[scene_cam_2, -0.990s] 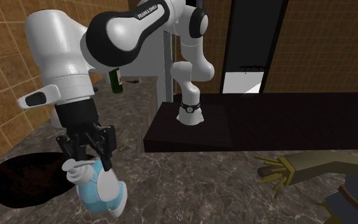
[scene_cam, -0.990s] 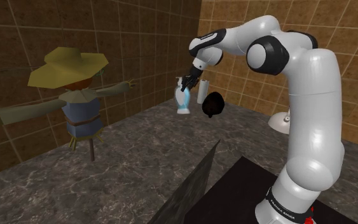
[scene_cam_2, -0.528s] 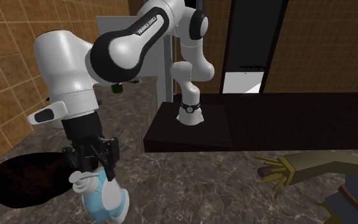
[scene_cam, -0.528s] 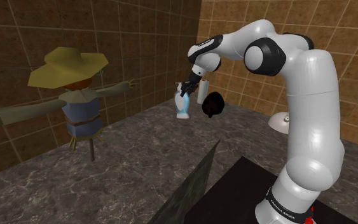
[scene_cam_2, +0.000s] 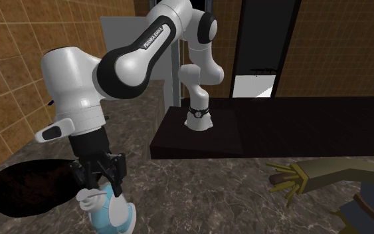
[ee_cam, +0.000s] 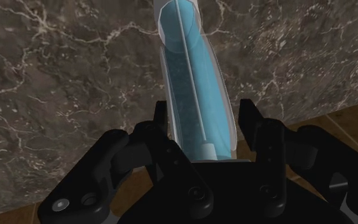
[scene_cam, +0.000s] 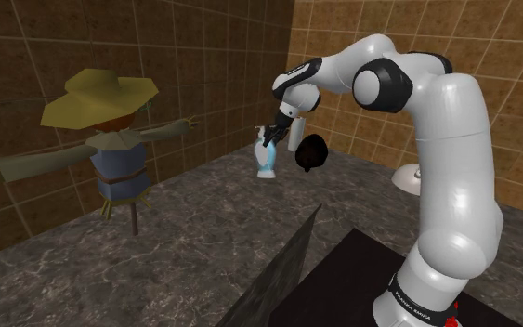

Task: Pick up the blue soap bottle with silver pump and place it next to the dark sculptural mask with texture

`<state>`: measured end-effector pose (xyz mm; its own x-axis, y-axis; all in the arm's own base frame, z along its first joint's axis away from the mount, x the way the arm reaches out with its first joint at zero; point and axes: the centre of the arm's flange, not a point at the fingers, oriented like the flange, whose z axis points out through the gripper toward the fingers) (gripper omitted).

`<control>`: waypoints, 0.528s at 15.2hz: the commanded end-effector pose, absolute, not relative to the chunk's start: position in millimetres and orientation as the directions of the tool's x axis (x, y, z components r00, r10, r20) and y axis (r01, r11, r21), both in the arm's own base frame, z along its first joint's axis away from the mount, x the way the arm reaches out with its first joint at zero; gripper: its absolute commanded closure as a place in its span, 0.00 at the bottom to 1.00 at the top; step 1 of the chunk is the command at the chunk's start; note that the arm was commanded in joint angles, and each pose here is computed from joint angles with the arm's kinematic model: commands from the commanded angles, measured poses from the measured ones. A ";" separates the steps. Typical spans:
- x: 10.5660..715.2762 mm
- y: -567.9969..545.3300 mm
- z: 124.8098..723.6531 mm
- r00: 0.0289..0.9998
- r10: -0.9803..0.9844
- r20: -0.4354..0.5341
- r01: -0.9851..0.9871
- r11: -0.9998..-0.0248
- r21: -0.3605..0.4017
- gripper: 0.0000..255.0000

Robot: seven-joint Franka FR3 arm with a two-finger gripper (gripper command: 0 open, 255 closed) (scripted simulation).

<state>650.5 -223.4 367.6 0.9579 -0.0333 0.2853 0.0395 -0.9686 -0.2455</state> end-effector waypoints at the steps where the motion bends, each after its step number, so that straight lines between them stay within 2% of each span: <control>1: 650.5 -223.5 366.5 0.958 -0.033 0.284 0.039 -0.969 -0.246 1.00; 4: 650.5 -223.5 366.5 0.958 -0.033 0.284 0.039 -0.969 -0.246 1.00; 5: 650.6 -223.5 366.3 0.958 -0.033 0.284 0.039 -0.969 -0.246 0.00; 8: 650.9 -223.4 366.7 0.958 -0.033 0.284 0.039 -0.969 -0.246 0.00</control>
<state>650.9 -223.5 366.7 0.9581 -0.0333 0.2846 0.0393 -0.9686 -0.2456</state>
